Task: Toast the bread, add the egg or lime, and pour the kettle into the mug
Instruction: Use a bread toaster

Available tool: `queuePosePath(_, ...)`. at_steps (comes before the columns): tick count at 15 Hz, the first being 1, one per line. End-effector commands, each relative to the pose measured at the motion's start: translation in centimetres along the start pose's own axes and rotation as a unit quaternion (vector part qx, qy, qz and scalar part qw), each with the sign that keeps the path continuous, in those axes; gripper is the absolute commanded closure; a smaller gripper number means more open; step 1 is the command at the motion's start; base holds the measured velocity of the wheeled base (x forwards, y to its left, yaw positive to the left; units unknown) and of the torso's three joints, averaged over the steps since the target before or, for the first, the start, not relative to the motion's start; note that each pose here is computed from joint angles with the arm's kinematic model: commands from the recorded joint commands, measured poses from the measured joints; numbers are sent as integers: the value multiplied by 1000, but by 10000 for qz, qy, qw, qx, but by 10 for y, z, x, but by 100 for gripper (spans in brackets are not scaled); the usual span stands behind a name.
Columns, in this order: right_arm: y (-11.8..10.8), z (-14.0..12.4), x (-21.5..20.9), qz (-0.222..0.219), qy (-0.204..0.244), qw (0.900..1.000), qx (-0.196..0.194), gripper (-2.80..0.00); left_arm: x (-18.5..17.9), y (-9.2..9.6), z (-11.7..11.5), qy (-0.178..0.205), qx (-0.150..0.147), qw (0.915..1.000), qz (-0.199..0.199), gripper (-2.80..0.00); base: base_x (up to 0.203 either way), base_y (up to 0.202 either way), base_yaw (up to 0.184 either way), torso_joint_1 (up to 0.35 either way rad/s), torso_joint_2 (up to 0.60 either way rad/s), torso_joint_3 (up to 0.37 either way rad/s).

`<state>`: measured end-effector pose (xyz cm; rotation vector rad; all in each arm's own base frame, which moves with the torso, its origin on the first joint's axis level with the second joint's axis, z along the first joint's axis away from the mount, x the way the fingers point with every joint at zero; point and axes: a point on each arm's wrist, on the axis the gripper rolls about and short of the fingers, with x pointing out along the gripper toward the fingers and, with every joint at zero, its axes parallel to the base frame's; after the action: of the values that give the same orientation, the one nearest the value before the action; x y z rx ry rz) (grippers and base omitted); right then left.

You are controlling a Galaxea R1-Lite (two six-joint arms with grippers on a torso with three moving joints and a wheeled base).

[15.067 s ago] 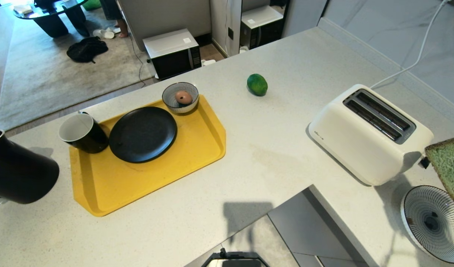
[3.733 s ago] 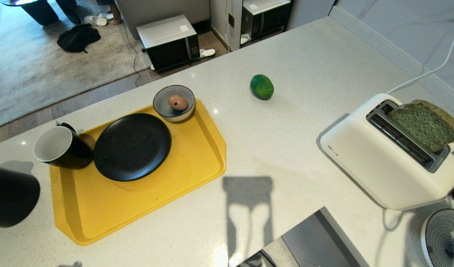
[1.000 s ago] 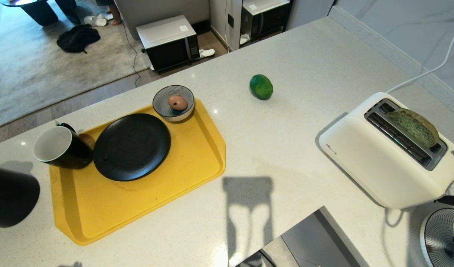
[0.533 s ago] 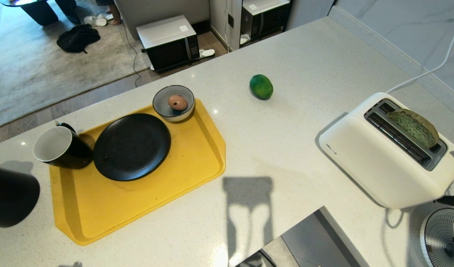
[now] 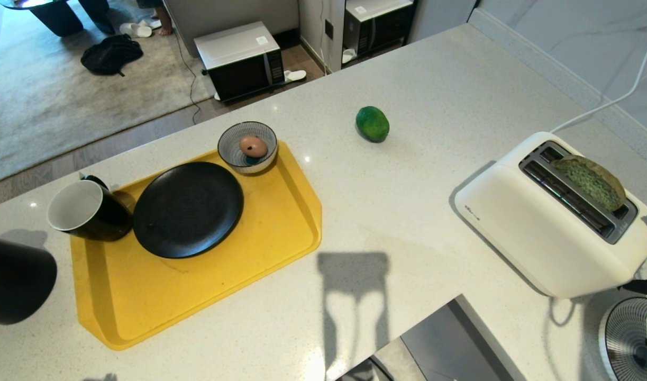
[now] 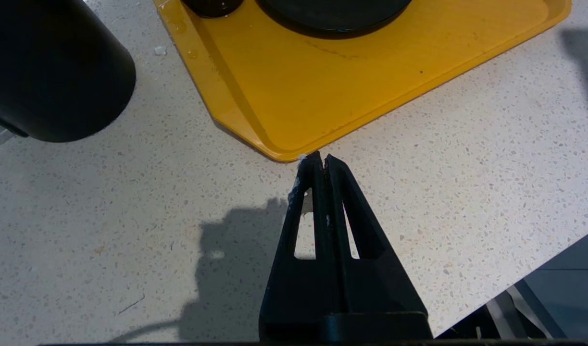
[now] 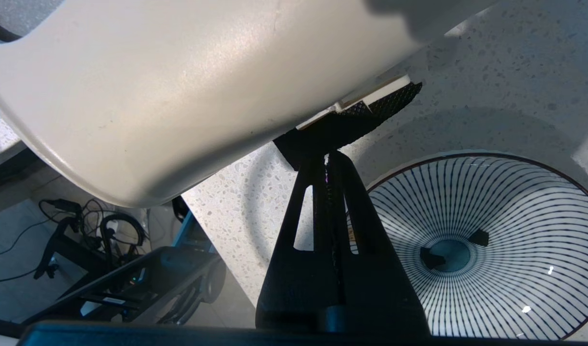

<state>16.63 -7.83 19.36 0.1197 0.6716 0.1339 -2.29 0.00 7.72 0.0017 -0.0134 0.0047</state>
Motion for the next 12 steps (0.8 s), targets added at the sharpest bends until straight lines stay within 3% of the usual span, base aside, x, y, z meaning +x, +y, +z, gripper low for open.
queuePosePath(1,0,1,-1,11,-14,10000,-17,0,0,0,0,-2,-1,10000,7,0,0,0,0,0,0,0)
queuePosePath(12,0,0,0,4,15,10000,-8,0,0,0,0,-2,-1,10000,6,0,0,0,0,0,0,0)
